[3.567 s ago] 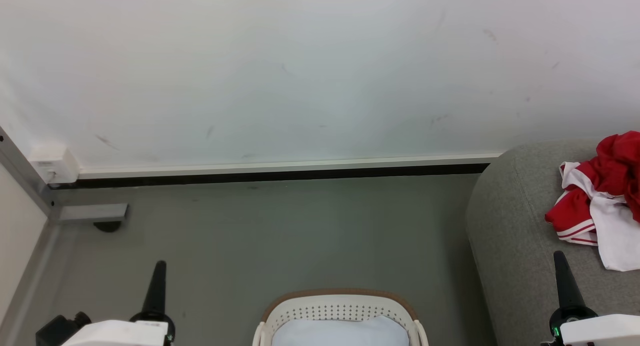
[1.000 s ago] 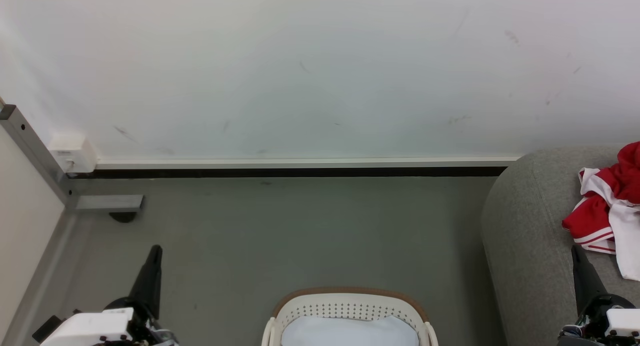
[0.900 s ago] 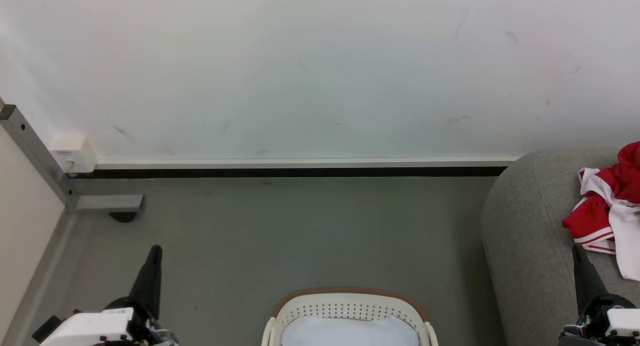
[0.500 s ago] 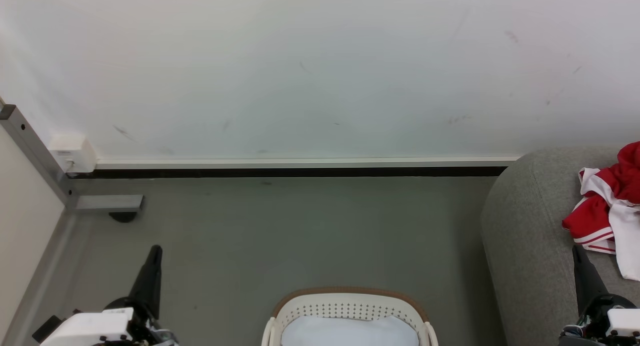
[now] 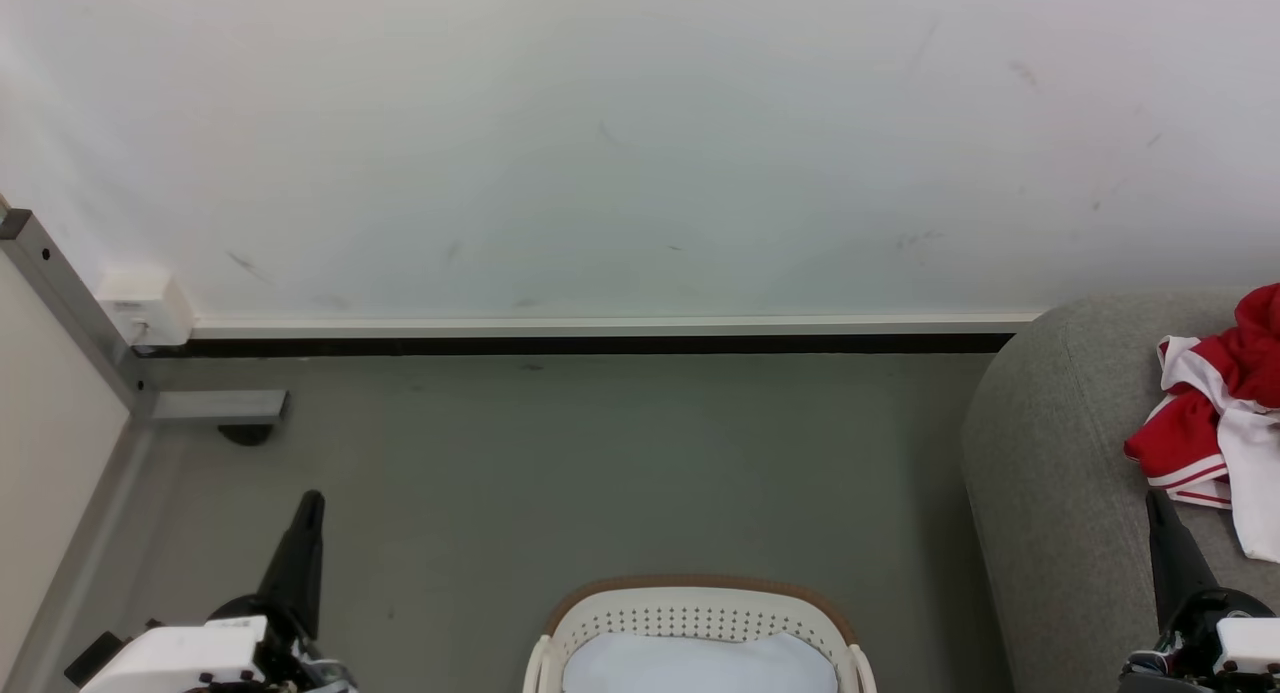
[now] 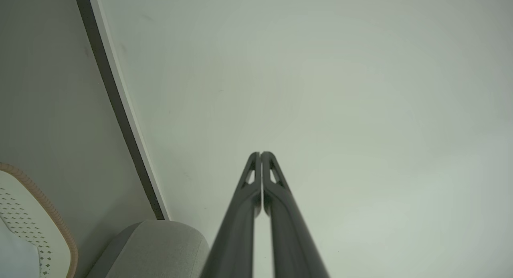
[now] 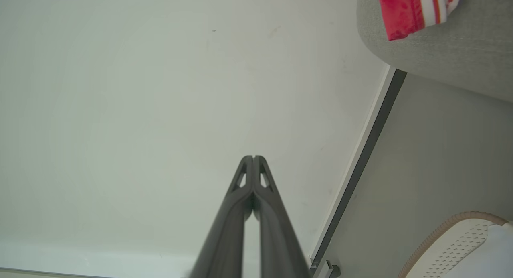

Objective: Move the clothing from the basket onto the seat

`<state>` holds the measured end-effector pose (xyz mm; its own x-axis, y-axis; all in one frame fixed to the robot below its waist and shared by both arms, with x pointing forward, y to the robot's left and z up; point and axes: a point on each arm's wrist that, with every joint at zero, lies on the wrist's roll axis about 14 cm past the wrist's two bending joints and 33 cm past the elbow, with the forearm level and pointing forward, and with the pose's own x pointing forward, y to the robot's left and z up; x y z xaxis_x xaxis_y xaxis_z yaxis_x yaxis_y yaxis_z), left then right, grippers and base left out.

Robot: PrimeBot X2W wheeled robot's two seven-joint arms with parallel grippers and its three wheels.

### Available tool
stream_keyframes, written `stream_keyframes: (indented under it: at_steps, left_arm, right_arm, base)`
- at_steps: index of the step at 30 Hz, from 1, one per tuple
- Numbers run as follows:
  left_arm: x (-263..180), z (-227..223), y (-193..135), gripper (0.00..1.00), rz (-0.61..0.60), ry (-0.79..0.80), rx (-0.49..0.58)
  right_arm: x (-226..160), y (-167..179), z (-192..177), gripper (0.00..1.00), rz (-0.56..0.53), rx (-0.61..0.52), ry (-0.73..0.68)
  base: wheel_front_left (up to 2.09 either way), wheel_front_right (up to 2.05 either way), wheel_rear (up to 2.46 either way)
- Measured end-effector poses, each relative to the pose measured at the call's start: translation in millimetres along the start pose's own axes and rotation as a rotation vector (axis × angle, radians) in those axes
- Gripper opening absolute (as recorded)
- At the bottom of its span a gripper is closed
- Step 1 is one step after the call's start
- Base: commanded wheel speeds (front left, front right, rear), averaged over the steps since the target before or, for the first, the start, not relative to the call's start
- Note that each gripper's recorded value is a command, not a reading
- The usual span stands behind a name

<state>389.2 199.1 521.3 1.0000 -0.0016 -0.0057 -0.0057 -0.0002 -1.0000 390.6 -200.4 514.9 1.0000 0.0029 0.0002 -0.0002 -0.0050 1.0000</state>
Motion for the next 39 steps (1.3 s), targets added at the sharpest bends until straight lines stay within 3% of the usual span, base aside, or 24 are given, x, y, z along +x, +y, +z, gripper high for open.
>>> stream_keyframes:
  at_steps: [39]
  left_arm:
    - [0.1, 0.0, -0.1, 0.0, 0.0, 0.0, 0.0]
  right_arm:
    - [-0.9, 1.4, -0.5, 0.0, -0.003, 0.0, -0.001]
  base:
    - [0.0, 0.0, 0.0]
